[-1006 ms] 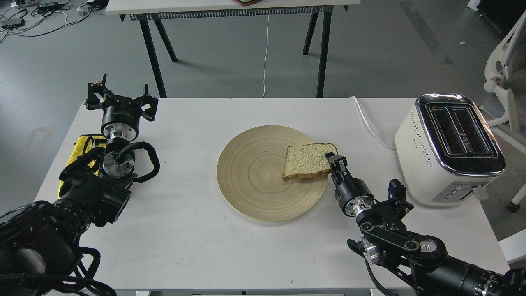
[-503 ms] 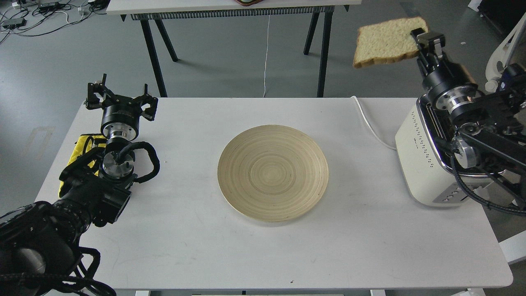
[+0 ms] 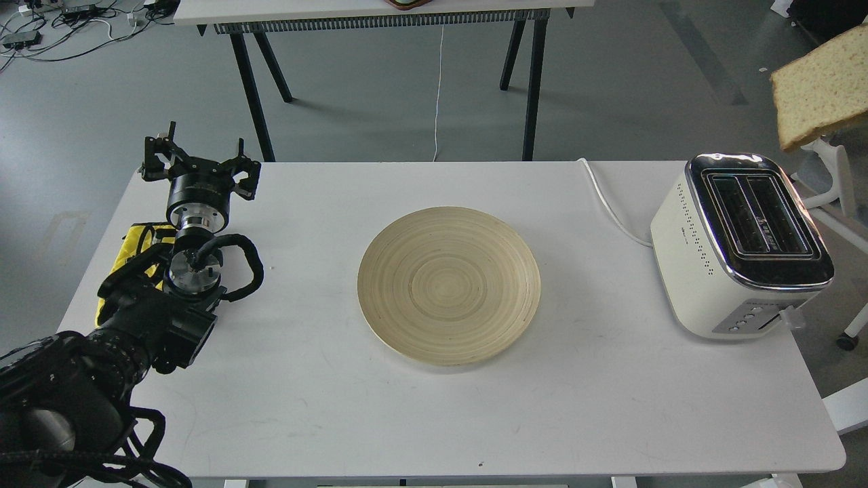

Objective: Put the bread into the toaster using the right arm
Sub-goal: 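Lift the bread slice with the right gripper up above the toaster, then lower the bread slice with the right gripper into the toaster slot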

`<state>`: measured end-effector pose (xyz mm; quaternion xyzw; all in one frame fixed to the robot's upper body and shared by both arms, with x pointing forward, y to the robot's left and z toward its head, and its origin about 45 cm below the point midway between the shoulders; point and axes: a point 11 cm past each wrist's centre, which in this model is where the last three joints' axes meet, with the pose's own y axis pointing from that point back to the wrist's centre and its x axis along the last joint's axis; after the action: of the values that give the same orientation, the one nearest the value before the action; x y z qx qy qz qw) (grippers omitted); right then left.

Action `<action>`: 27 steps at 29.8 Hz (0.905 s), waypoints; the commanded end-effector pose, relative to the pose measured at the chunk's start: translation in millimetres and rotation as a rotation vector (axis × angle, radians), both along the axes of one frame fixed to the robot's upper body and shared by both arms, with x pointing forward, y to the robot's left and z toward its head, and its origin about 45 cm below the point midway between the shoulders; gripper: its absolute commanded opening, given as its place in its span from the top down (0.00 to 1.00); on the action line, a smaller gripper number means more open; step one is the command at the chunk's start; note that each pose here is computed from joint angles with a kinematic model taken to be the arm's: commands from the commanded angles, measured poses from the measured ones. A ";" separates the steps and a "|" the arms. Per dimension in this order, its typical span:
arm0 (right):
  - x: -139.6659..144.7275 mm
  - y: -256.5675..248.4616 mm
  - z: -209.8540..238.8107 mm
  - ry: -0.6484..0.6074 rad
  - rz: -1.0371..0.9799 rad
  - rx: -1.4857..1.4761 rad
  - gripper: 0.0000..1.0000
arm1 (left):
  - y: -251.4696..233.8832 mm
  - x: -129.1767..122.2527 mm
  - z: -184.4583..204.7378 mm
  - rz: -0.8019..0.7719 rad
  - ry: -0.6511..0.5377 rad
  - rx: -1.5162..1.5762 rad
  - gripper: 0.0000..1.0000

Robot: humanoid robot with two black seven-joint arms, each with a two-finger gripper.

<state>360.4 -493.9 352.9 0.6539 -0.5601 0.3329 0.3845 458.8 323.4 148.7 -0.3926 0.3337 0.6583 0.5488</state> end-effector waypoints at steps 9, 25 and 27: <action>-12.5 -1.3 -36.4 0.110 0.028 -0.079 1.00 | 0.1 0.0 0.1 0.000 0.000 0.000 0.00; -8.7 14.6 -63.2 0.153 0.073 -0.083 1.00 | -0.8 0.0 -0.2 -0.001 0.000 -0.001 0.00; -7.9 16.8 -65.5 0.156 0.077 -0.079 1.00 | -0.8 0.0 -0.2 -0.001 0.000 -0.001 0.00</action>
<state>351.2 -480.9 291.2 0.6793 -0.4917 0.3194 0.4414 459.0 323.1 148.9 -0.3928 0.3338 0.6580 0.5490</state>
